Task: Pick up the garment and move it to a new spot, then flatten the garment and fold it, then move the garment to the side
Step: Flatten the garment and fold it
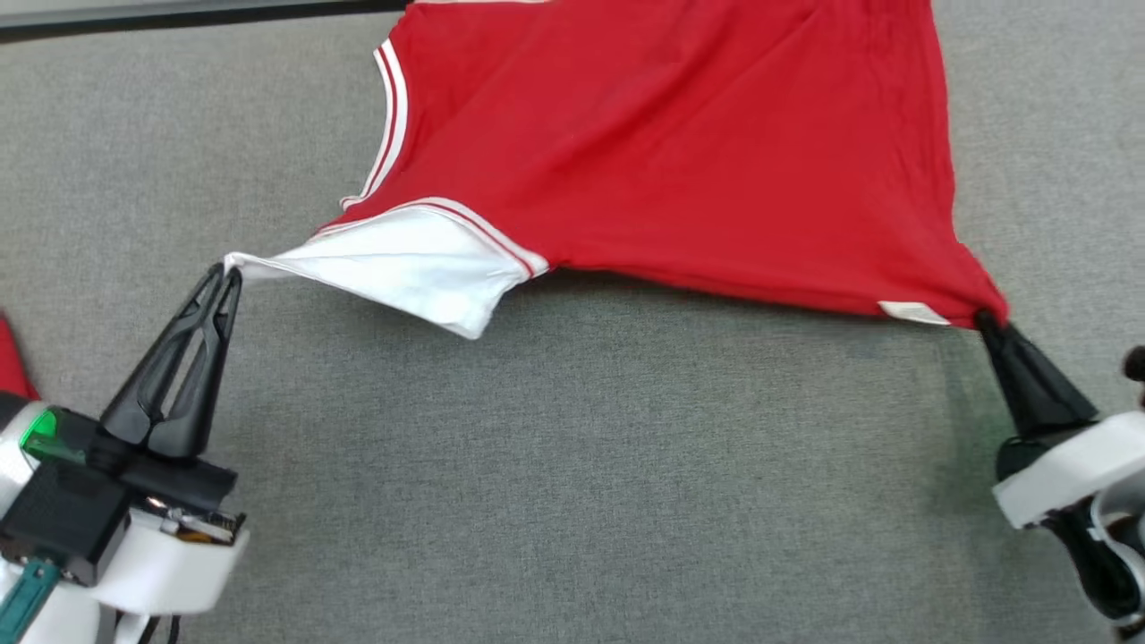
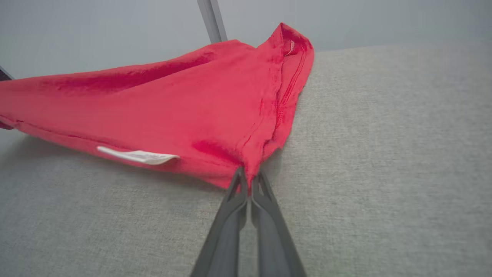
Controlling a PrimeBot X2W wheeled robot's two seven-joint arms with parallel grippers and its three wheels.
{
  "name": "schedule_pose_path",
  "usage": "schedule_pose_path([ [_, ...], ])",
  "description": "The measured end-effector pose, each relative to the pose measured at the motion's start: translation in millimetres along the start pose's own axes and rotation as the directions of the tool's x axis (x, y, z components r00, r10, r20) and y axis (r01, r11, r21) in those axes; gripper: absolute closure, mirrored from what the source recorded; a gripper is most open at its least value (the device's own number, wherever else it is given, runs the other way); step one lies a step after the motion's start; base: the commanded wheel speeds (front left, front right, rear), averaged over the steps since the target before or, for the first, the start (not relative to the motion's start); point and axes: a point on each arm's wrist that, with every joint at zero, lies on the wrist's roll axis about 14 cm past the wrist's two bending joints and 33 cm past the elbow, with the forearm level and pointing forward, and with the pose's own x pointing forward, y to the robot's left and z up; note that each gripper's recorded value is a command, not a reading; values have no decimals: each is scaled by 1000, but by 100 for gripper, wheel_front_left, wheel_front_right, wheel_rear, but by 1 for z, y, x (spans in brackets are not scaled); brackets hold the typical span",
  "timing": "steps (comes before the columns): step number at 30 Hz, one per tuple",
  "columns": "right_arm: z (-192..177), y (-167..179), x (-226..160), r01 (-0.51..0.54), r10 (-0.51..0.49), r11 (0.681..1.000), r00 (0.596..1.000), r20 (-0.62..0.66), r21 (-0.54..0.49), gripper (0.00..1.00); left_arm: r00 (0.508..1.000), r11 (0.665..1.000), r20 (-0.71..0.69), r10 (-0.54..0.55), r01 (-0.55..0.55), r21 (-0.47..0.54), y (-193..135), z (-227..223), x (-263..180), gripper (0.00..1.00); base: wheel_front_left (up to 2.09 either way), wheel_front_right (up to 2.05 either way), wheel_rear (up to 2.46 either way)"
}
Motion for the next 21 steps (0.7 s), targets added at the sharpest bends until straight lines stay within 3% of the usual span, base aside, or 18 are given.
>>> schedule_pose_path([
  [1,8,-6,-5,14,-14,1000,1000,27,2,100,1000,1000,14,-6,6,-3,-2,6,-1,100,0,0,0],
  [2,26,-23,-39,65,-67,997,994,89,32,100,988,982,49,-148,152,-109,-41,28,-25,100,0,0,0],
  [3,28,-26,-48,72,-75,997,993,92,31,100,983,976,35,-183,186,-116,-48,29,-34,100,0,0,0],
  [10,21,-41,-115,136,-139,989,989,59,51,100,943,915,-53,-329,305,-265,-82,32,-94,100,0,0,0],
  [14,14,-51,-147,186,-187,981,982,22,53,100,919,868,-72,-388,339,-363,-96,47,-107,100,0,0,0],
  [17,19,-54,-155,206,-207,978,978,14,38,100,915,854,-48,-401,354,-383,-98,62,-103,100,0,0,0],
  [21,6,-52,-149,219,-218,976,973,-78,7,100,901,863,-87,-425,374,-341,-98,54,-91,100,0,0,0],
])
